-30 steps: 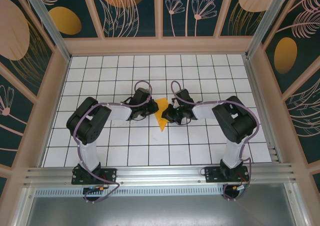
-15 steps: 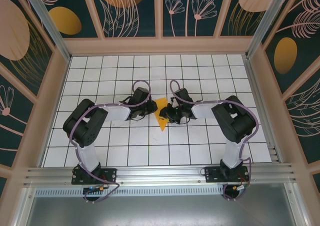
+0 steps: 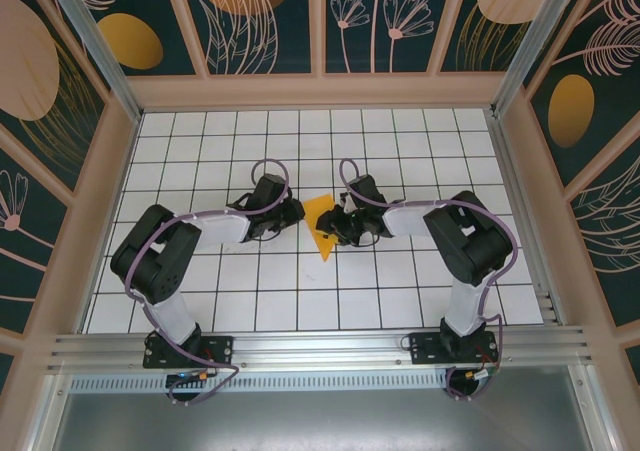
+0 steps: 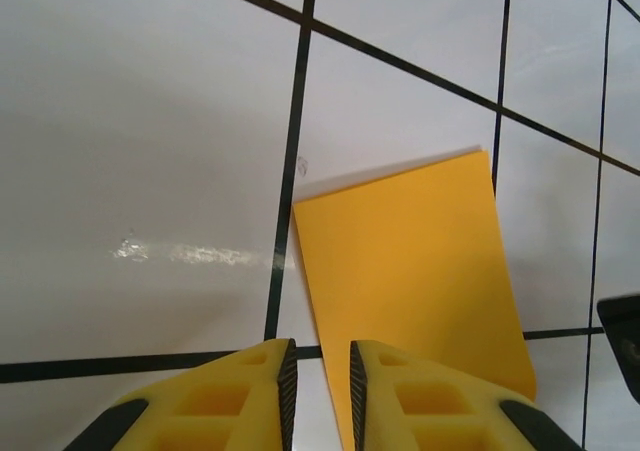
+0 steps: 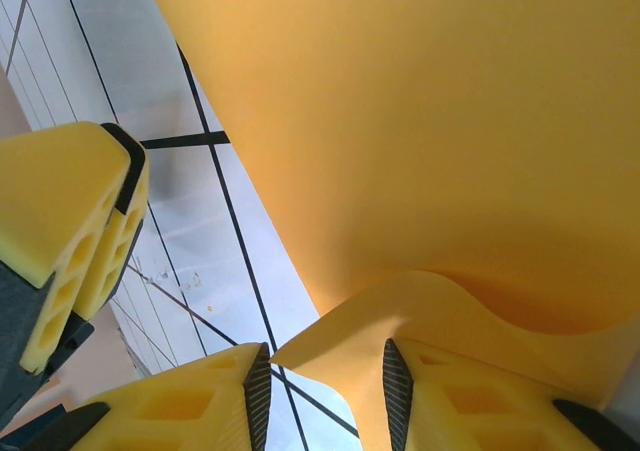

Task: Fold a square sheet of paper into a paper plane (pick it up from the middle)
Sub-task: Third fold the triangle at the center of the table.

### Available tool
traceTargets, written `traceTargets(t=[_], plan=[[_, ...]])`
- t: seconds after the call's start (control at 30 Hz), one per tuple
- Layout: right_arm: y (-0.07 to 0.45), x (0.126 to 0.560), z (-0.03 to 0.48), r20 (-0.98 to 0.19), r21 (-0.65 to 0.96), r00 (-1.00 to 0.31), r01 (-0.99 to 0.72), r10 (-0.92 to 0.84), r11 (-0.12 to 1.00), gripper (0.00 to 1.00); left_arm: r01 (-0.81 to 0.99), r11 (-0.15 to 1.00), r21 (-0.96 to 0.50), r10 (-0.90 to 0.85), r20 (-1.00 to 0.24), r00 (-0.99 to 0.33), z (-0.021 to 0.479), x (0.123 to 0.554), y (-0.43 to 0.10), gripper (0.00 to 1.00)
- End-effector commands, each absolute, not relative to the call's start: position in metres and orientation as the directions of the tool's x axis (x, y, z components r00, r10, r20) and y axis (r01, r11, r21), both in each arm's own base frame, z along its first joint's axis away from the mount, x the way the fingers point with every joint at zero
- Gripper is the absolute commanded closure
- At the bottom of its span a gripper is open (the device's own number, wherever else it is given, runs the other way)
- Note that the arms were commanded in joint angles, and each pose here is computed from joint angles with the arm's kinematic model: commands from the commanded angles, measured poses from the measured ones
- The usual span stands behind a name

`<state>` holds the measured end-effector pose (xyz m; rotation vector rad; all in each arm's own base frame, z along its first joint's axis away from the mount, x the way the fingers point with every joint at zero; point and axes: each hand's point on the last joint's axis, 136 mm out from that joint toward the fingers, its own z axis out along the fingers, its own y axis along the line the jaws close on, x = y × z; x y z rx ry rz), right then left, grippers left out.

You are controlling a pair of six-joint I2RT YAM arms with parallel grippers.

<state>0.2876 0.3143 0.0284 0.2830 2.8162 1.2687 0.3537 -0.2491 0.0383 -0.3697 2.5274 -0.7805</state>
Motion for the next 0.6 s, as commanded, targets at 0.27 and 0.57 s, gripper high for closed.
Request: traceTargets(t=[0.27, 0.57], plan=[[0.298, 0.279, 0.001, 0.051, 0.673, -0.977, 0.186, 0.205, 0.716, 0.64, -0.040, 0.741, -0.670, -0.351, -0.335, -0.874, 0.052, 0.347, -0.267, 0.78], [0.296, 0.278, -0.001, 0.050, 0.667, -0.977, 0.189, 0.209, 0.721, 0.62, -0.022, 0.730, -0.683, -0.335, -0.331, -0.882, 0.053, 0.344, -0.273, 0.81]])
